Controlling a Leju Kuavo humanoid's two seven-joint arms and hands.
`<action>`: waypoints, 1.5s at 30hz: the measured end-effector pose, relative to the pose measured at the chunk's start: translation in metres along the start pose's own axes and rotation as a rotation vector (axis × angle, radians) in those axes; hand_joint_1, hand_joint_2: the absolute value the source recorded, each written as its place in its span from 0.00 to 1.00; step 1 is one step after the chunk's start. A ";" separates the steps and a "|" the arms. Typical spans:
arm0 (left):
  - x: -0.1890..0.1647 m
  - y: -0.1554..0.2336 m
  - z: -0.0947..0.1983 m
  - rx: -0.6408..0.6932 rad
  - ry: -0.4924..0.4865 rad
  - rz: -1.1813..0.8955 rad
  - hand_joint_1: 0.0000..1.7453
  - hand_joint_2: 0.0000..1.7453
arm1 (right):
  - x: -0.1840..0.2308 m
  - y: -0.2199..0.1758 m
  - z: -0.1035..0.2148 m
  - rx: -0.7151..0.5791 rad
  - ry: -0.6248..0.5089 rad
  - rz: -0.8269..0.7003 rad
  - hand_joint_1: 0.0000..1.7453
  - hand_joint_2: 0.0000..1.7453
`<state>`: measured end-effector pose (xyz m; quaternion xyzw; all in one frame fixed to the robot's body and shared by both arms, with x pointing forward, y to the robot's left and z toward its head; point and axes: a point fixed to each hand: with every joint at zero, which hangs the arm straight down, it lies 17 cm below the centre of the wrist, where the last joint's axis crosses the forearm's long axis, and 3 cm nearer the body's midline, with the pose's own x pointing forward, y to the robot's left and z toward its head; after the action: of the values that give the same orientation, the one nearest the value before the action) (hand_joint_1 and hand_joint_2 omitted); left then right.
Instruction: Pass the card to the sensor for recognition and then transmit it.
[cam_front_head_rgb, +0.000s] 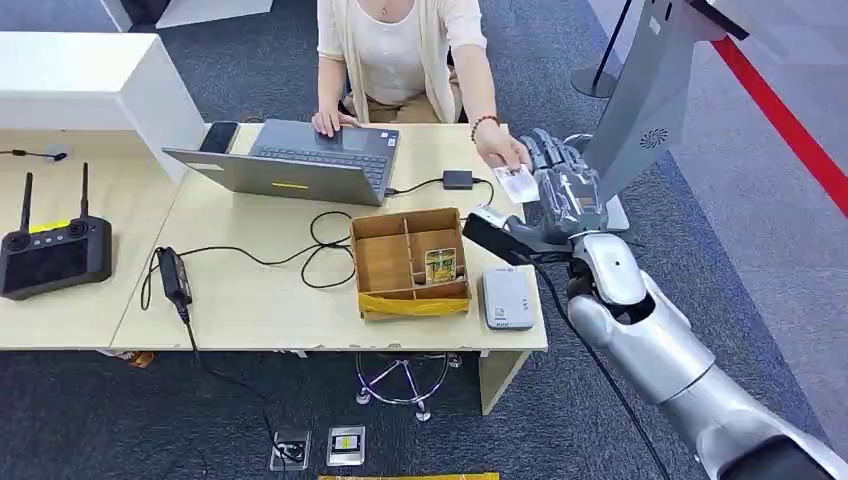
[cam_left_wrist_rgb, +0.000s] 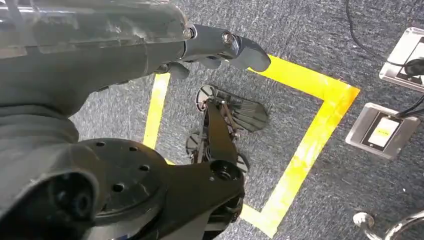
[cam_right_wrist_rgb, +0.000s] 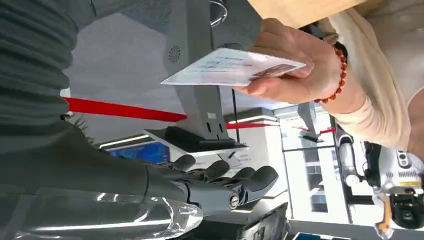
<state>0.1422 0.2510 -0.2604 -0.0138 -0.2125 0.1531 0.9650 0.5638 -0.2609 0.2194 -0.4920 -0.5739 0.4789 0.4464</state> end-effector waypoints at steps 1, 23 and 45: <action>0.000 0.000 0.000 0.000 0.000 -0.002 0.00 0.00 | 0.000 0.000 0.000 0.000 0.001 0.000 0.00 1.00; -0.001 -0.002 0.000 -0.001 0.001 -0.012 0.00 0.00 | 0.026 -0.010 -0.007 -0.068 -0.050 -0.061 1.00 1.00; -0.002 -0.003 0.000 0.002 0.002 -0.013 0.00 0.00 | 0.017 0.004 -0.010 -0.026 -0.021 -0.061 1.00 1.00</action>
<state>0.1411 0.2479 -0.2608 -0.0116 -0.2113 0.1471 0.9662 0.5721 -0.2426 0.2177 -0.4750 -0.5995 0.4626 0.4483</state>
